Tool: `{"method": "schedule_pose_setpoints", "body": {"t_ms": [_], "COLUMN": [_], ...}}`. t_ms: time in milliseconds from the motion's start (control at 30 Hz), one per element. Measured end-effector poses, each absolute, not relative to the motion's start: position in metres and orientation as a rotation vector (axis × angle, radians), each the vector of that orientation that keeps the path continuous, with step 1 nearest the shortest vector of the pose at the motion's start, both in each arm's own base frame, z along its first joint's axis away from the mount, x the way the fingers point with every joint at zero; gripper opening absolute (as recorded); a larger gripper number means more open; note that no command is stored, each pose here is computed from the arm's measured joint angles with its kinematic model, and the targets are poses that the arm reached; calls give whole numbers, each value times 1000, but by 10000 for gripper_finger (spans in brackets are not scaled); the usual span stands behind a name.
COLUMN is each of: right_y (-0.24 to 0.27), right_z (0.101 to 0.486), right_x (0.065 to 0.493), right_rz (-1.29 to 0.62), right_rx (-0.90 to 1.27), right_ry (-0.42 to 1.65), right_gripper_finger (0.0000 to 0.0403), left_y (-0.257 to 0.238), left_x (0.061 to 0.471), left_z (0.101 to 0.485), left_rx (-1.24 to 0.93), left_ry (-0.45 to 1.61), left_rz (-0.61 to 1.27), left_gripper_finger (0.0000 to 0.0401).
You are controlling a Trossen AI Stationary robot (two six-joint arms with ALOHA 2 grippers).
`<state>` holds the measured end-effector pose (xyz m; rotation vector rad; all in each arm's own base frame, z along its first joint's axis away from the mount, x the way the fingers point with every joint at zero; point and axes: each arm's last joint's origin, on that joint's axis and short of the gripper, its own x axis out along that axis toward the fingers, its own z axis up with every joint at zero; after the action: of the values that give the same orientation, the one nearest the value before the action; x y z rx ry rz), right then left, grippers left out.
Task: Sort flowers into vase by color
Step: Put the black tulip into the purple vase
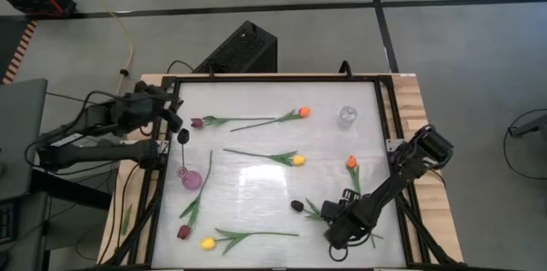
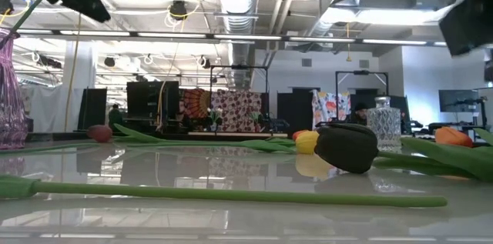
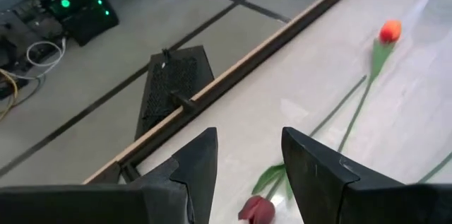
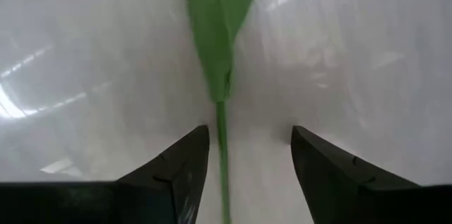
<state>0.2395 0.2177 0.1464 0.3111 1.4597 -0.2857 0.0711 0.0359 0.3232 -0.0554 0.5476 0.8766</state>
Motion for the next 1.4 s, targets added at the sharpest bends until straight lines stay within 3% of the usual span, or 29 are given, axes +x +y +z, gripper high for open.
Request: {"method": "schedule_pose_setpoints", "body": {"t_ms": [267, 400, 633, 733, 1067, 1233, 1400], "right_y": [217, 211, 202, 198, 188, 188, 185], "right_z": [129, 130, 138, 147, 207, 242, 268], "right_x": [243, 250, 267, 275, 288, 300, 328], "right_rz": [-317, -299, -188, -153, -164, -132, 25], "right_rx": [299, 318, 247, 205, 0, -102, -188], "right_ry": [1522, 1527, 1528, 1518, 1087, 747, 409], "right_gripper_finger": [212, 160, 25, 17, 14, 17, 17], "left_y": [38, 39, 38, 38, 42, 42, 42], "left_x": [78, 76, 70, 68, 61, 61, 61], "left_z": [299, 293, 297, 298, 301, 302, 302], "left_rx": [-6, 19, 64, 113, 342, 376, 385], "left_ry": [625, 641, 617, 625, 711, 728, 735], "left_rz": [891, 926, 938, 961, 1179, 1184, 1174], "left_gripper_finger": [149, 149, 149, 149, 149, 149, 149]}}
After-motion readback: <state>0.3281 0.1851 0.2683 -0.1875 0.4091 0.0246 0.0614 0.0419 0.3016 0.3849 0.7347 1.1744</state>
